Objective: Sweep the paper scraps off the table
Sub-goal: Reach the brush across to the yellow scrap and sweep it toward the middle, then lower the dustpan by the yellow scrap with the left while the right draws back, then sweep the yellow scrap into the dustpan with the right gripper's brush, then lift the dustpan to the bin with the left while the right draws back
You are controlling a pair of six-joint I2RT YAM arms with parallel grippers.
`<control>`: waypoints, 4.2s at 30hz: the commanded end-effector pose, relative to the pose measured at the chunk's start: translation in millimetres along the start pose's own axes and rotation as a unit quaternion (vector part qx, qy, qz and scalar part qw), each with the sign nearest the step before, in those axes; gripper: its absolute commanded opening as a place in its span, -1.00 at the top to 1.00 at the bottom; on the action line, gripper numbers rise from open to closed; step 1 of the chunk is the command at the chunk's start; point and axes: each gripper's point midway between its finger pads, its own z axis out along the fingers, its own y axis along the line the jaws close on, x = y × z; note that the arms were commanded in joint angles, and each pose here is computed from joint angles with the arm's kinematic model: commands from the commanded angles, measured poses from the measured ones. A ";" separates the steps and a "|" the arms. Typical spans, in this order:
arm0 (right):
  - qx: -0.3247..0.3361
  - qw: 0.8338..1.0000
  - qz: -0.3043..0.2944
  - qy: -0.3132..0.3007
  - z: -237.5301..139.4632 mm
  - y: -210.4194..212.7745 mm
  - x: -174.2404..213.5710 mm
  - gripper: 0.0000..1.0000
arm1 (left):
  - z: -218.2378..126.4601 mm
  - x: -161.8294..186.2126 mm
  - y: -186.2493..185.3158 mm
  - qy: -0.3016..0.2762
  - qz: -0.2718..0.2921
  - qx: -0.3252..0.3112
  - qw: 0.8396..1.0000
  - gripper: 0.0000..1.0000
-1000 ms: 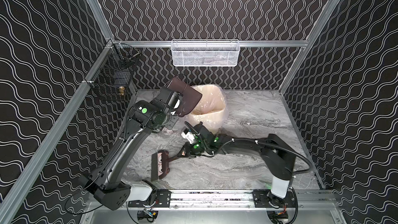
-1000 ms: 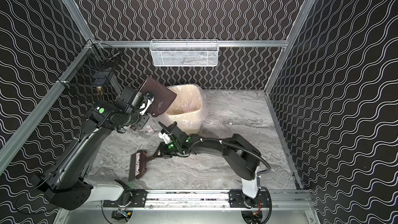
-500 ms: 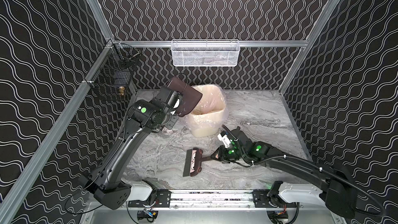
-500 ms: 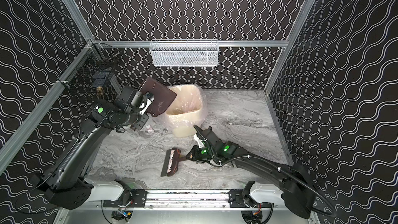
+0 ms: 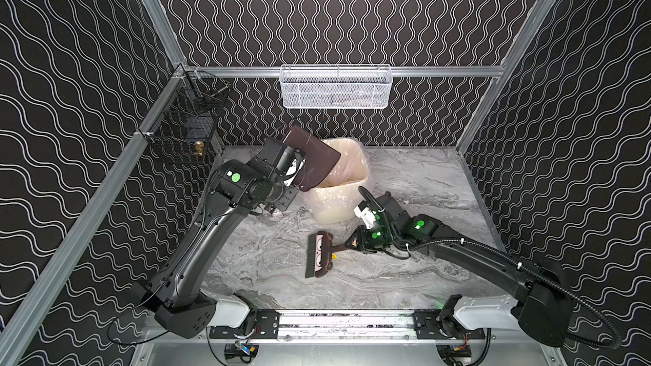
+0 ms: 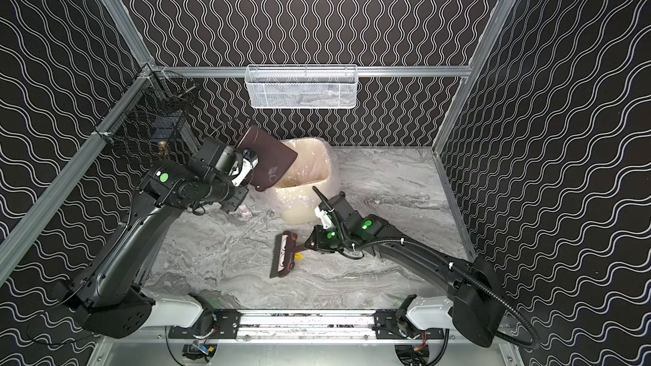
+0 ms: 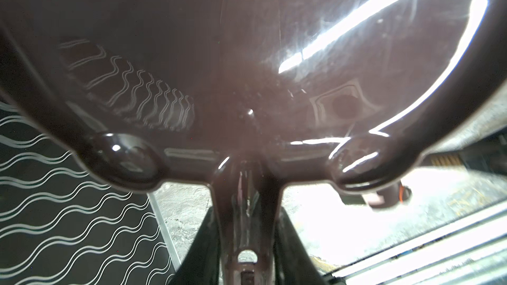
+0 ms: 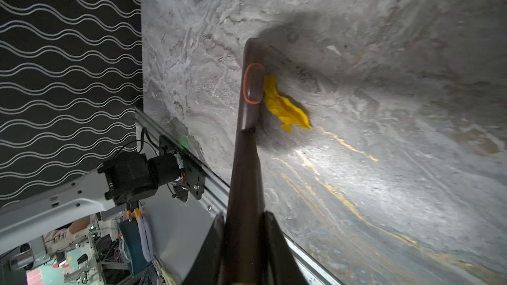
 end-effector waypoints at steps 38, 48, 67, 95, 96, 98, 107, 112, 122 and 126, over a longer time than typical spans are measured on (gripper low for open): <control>0.254 0.964 0.029 -0.071 -200.5 -85.9 14.5 1.00 | -4.5 164.7 -192.1 0.239 0.158 0.177 0.942 1.00; 0.267 0.963 0.000 -0.041 -188.9 -89.6 -0.6 1.00 | 37.8 198.9 -210.0 0.315 0.231 0.139 0.910 1.00; 0.278 0.958 -0.054 0.038 -162.5 -79.7 6.0 1.00 | 88.3 208.7 -238.6 0.344 0.253 0.150 0.892 1.00; 0.149 0.971 -0.143 0.119 -94.1 11.6 33.6 1.00 | 120.0 215.0 -249.3 0.357 0.223 0.165 0.892 1.00; 0.146 0.971 -0.142 0.122 -94.9 13.2 34.9 1.00 | 120.8 215.1 -249.3 0.356 0.222 0.164 0.893 1.00; 0.146 0.971 -0.139 0.127 -96.5 12.5 37.9 1.00 | 121.6 213.4 -250.1 0.352 0.221 0.163 0.895 1.00; 0.217 0.967 -0.098 0.086 -149.2 -30.4 29.8 1.00 | 121.1 193.1 -247.6 0.307 0.207 0.150 0.917 1.00; 0.189 0.978 -0.078 0.033 -174.3 -30.1 18.9 1.00 | 115.6 178.6 -241.4 0.269 0.196 0.141 0.933 1.00; 0.186 0.980 -0.036 -0.068 -217.9 -46.3 -17.7 1.00 | 72.5 159.2 -210.0 0.205 0.157 0.125 0.958 1.00; 0.170 0.982 -0.020 -0.086 -223.3 -54.1 -27.0 1.00 | 48.4 152.0 -191.0 0.191 0.135 0.111 0.966 1.00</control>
